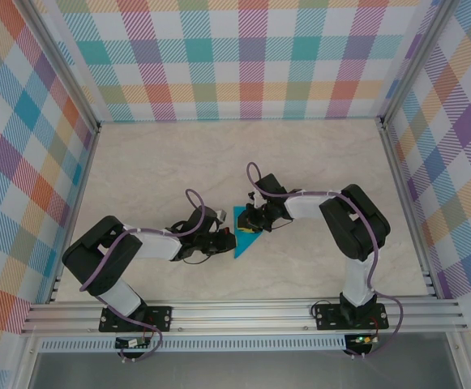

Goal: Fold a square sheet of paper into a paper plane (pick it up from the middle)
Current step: Fourth fold the wing at the center of the table.

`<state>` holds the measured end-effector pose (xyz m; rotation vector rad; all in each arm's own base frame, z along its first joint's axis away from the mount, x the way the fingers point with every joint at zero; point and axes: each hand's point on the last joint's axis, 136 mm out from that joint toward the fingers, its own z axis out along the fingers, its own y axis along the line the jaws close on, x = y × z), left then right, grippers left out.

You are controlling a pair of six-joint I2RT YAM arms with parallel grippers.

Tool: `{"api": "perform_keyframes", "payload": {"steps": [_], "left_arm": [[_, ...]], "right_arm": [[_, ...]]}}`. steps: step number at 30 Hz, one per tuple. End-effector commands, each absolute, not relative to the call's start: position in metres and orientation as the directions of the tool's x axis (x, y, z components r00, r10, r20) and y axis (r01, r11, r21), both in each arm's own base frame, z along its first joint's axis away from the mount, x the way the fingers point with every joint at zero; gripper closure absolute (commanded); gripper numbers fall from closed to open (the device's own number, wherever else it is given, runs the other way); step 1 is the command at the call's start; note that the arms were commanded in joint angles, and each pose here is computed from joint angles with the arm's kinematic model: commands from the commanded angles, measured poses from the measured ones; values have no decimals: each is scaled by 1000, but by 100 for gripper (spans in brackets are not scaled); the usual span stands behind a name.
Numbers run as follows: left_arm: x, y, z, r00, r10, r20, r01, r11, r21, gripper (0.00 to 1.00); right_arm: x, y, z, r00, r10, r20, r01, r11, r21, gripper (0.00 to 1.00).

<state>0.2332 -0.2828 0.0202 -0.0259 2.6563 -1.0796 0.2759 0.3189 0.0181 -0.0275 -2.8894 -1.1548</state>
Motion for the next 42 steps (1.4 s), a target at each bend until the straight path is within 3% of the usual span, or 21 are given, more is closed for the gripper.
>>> {"api": "perform_keyframes", "payload": {"steps": [1, 18, 27, 42], "left_arm": [[220, -281, 12, -975, -88, -204, 77, 728, -681, 96], [203, -288, 32, -983, -51, -177, 99, 662, -743, 84], [196, -291, 30, -985, -21, -174, 118, 653, -748, 99], [168, -291, -2, -992, 57, -112, 121, 682, -721, 100]], "right_arm": [[271, 306, -2, -997, 19, 75, 62, 776, 627, 84], [265, 302, -6, -997, 12, 81, 60, 779, 624, 84], [264, 301, -7, -997, 10, 81, 59, 781, 621, 84], [259, 298, -17, -995, 10, 103, 71, 790, 609, 84]]}}
